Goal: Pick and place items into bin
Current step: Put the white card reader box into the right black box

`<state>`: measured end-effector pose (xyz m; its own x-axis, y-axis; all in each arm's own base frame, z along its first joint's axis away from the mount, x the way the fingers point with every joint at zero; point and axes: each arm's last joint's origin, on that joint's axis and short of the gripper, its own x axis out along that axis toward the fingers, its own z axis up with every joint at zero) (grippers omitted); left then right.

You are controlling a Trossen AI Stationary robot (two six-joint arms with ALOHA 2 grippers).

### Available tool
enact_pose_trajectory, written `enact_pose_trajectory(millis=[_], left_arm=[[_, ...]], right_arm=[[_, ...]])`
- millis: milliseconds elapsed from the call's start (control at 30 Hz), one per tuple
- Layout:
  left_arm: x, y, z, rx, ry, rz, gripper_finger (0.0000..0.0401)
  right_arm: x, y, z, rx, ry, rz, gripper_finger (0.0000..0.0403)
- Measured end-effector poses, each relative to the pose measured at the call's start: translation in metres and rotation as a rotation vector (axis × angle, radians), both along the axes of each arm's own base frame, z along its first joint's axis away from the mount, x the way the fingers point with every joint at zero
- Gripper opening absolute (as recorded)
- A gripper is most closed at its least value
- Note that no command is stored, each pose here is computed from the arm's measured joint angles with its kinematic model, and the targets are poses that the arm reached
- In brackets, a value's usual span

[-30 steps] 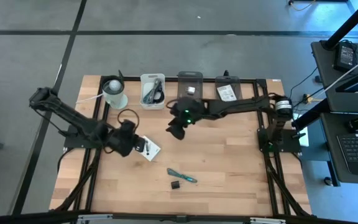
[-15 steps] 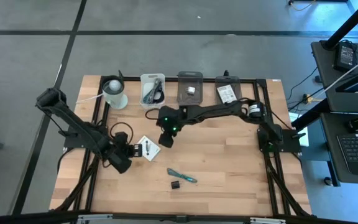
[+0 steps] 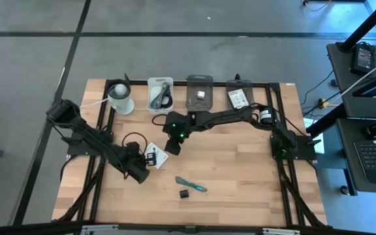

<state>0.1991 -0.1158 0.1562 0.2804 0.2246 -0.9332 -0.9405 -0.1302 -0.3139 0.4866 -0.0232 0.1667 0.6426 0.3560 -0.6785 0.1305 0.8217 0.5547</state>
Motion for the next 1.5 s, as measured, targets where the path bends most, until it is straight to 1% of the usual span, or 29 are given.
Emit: enact_pose_trajectory(millis=[100, 233, 333, 433, 567, 733, 933, 1033, 1100, 1167, 1200, 1367, 1500], left_arm=[[0.000, 0.001, 0.000, -0.001, -0.003, 0.003, 0.0025], [0.000, 0.001, 0.001, 0.004, -0.006, 0.001, 0.0056], [0.001, 0.001, 0.001, 0.023, -0.021, 0.011, 0.0077], [0.001, 0.002, 0.001, 0.035, -0.029, 0.017, 0.0087], [0.004, 0.005, -0.003, 0.037, -0.008, 0.033, 0.0090], [0.009, 0.008, -0.013, 0.031, 0.037, 0.057, 0.0080], [0.013, 0.007, -0.016, 0.020, 0.024, 0.061, 0.0057], [0.013, 0.007, -0.016, 0.015, 0.029, 0.056, 0.0045], [0.013, 0.006, -0.016, 0.005, 0.037, 0.051, 0.0037], [0.013, 0.006, -0.016, 0.001, 0.037, 0.049, 0.0031], [0.013, 0.006, -0.016, -0.001, 0.040, 0.048, 0.0028], [0.012, 0.005, -0.016, -0.010, 0.047, 0.040, 0.0016], [0.011, 0.005, -0.018, -0.002, 0.048, 0.032, 0.0007]], right_arm=[[0.000, 0.000, 0.000, 0.000, 0.000, 0.001, 0.0196], [0.000, 0.000, 0.000, -0.001, -0.001, 0.001, 0.0196], [0.000, 0.000, 0.000, -0.009, -0.005, 0.009, 0.0196], [0.000, 0.001, -0.004, -0.035, -0.014, 0.038, 0.0196], [-0.001, 0.003, -0.011, -0.033, -0.023, 0.038, 0.0196], [-0.001, 0.003, -0.011, -0.023, -0.020, 0.028, 0.0196], [-0.002, 0.003, -0.013, -0.027, -0.010, 0.034, 0.0196], [-0.001, 0.006, -0.022, 0.014, 0.025, 0.019, 0.0196], [0.002, 0.008, -0.032, 0.069, 0.035, 0.022, 0.0196], [0.001, 0.009, -0.048, 0.122, 0.096, 0.019, 0.0196], [0.002, 0.009, -0.053, 0.139, 0.101, 0.021, 0.0196], [0.005, 0.009, -0.061, 0.208, 0.132, -0.019, 0.0196], [0.010, 0.014, -0.060, 0.230, 0.083, -0.024, 0.0196]])
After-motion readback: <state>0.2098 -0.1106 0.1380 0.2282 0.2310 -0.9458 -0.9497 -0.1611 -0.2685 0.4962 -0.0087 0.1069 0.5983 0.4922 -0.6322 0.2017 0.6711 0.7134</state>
